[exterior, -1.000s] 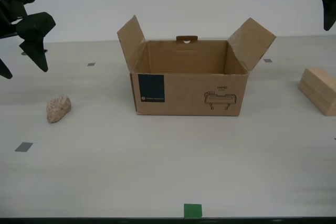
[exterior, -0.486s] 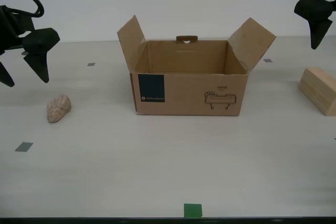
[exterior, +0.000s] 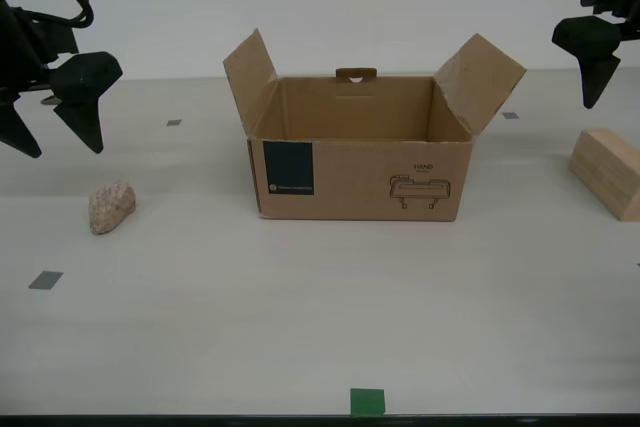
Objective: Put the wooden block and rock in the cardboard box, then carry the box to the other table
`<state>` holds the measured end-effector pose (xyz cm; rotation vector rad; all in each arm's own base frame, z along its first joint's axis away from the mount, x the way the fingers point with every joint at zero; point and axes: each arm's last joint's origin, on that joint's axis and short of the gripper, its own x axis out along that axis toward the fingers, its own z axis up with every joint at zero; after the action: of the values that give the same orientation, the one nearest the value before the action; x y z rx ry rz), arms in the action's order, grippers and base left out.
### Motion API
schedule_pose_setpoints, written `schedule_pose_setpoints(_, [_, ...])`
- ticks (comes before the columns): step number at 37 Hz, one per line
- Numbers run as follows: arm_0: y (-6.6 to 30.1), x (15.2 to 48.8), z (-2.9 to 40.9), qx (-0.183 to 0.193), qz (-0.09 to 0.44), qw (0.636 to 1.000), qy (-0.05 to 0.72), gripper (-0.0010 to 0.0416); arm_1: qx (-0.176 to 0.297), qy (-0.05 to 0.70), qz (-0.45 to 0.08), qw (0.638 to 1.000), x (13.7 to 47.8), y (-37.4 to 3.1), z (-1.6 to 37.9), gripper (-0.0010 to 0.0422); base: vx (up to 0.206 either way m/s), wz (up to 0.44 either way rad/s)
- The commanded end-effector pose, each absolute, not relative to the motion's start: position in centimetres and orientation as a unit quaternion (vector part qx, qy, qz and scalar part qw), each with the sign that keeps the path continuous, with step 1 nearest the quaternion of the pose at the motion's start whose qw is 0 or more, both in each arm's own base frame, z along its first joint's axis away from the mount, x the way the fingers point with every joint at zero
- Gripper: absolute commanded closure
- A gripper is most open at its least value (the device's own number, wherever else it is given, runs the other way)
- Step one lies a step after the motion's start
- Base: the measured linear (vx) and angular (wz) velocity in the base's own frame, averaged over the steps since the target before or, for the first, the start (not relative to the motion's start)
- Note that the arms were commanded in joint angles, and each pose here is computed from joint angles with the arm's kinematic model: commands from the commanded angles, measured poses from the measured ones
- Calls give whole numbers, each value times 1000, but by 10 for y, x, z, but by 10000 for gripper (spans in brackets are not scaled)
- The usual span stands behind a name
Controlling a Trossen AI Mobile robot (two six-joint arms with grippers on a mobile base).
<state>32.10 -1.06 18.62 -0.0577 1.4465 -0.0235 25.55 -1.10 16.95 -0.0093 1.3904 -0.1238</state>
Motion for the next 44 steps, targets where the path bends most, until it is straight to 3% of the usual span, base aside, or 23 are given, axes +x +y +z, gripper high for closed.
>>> schedule_pose_setpoints(1, [-14,321,186,-21,-12,750,662,12,1,640,-61,766,255,-13,169,53,0,0])
schedule_pose_setpoints(10, [-23,321,186,5,-6,752,660,12,2,639,-63,766,256,-15,169,53,0,0])
schedule_pose_setpoints(19, [-23,322,186,4,-6,755,655,12,1,639,-62,766,256,-15,170,53,0,0])
schedule_pose_setpoints(31, [-23,331,151,7,-4,721,693,12,0,641,-62,765,255,-16,169,53,0,0])
schedule_pose_setpoints(44, [-24,340,122,8,0,711,703,12,0,638,-62,768,256,-16,169,53,0,0])
